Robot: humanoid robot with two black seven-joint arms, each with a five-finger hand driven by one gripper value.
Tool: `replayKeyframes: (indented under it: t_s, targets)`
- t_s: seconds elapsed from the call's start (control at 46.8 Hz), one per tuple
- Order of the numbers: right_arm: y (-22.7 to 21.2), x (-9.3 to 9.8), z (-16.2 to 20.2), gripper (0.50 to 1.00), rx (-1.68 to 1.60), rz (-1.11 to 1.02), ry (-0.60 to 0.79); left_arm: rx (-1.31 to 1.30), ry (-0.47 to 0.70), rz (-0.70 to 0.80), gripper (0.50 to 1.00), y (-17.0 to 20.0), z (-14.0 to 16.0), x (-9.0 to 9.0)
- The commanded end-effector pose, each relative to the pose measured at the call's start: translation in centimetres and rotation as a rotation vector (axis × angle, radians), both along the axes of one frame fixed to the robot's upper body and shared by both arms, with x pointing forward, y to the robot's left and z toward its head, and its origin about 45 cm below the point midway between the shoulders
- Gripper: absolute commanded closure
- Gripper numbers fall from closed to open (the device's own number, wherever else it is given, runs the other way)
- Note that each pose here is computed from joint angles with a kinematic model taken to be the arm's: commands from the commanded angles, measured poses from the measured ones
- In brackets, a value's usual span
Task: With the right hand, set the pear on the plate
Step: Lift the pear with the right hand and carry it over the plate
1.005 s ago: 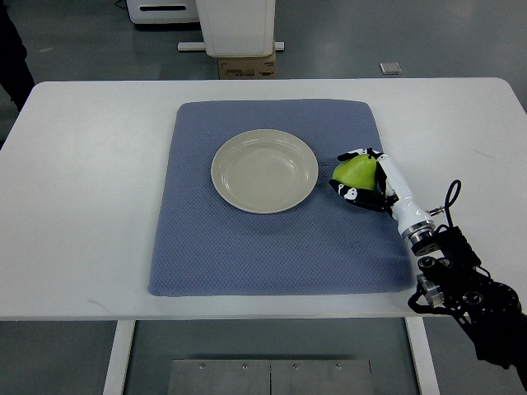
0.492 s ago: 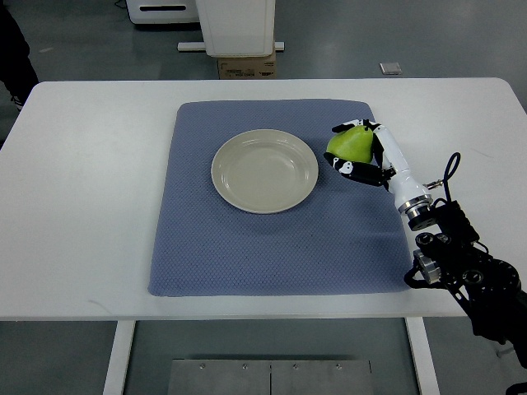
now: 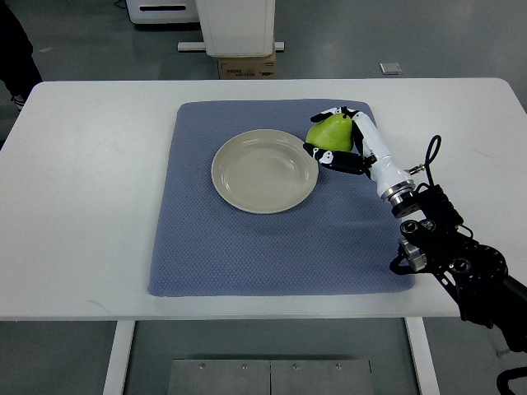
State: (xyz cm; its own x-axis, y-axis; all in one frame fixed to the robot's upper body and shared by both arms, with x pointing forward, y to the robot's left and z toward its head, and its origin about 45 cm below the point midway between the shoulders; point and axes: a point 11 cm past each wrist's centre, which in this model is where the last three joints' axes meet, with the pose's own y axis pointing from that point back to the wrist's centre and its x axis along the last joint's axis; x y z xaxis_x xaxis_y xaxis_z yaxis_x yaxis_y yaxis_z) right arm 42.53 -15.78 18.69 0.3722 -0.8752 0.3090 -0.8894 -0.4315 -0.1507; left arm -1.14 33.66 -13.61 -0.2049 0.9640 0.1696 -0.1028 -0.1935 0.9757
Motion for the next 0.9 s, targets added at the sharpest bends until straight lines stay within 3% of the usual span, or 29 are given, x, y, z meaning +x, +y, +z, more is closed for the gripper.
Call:
replayKeyframes:
  t_s: [0.0,0.235,0.876]
  targets:
    - [0.9,0.2,0.3,1.0,-0.003,0.014,0.002,0.0,-0.001,-0.001,0.5,0.0,0.0,0.0]
    - [4.3,0.3,1.2,1.0,-0.009,0.062,-0.006,0.0,-0.001,0.0,0.5,0.0,0.0,0.0]
    - [3.6,2.2,0.8,1.0,-0.188,0.039,-0.024,0.0,0.0,-0.001,0.5,0.0,0.0,0.0]
